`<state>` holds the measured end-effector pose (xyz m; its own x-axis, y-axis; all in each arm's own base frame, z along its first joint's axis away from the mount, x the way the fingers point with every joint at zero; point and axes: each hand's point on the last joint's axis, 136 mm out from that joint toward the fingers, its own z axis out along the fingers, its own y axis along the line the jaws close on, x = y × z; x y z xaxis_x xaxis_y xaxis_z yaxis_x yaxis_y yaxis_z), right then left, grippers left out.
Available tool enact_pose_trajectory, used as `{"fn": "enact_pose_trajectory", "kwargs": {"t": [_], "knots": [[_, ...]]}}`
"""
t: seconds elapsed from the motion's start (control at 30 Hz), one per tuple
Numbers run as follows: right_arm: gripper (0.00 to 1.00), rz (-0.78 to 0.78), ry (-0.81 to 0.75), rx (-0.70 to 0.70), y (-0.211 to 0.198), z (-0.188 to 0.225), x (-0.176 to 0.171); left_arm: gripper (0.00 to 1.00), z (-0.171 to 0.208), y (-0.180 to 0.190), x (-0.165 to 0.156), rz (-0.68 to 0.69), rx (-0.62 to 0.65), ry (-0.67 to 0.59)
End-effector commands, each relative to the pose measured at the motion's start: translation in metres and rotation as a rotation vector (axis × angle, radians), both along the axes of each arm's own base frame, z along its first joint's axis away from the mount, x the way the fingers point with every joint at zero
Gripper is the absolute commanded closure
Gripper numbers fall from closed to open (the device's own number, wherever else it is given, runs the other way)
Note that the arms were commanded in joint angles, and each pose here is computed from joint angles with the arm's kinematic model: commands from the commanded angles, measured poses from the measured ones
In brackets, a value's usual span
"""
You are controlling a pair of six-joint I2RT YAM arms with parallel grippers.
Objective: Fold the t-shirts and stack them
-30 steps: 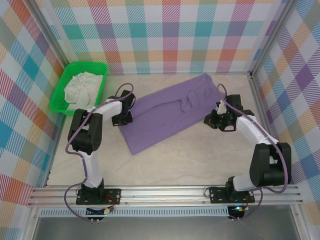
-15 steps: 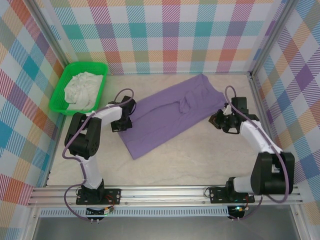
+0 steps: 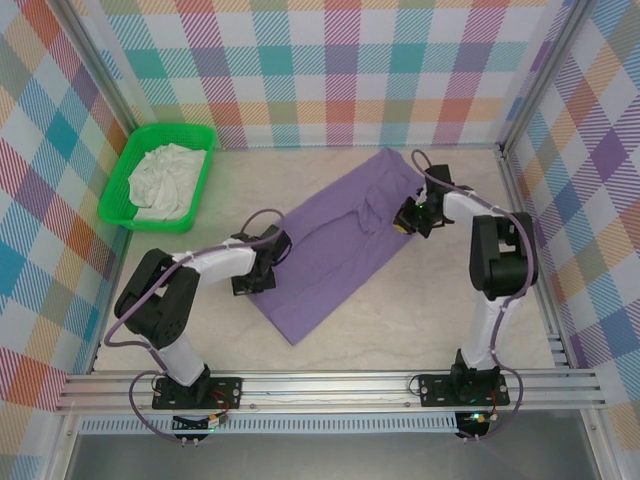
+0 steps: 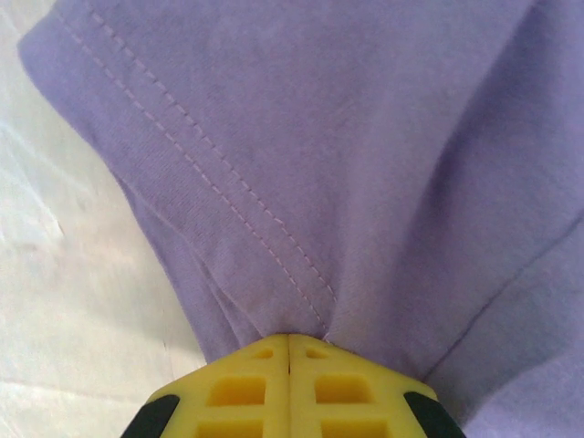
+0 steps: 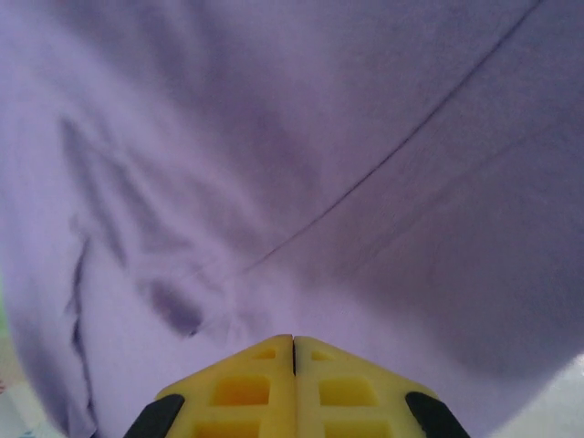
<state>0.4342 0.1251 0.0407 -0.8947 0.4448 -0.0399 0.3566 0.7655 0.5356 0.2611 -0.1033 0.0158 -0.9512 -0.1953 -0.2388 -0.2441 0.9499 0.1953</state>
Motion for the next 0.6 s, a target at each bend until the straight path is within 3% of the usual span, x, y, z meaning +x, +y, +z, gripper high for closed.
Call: {"fn": "enact_pose_trajectory", "kwargs": {"t": [0.0,0.23,0.57], "knots": [[1.00,-0.017,0.100,-0.081,-0.005,-0.019,-0.004,1.00,-0.028,-0.005,-0.070,0.035,-0.032,0.222],[1.00,0.032,0.195,-0.143,0.004,-0.050,0.004,1.00,-0.032,-0.036,-0.095,-0.002,-0.054,0.217],[1.00,0.205,0.211,-0.218,0.030,-0.054,0.030,1.00,-0.034,-0.075,-0.123,-0.076,-0.091,0.247]]}}
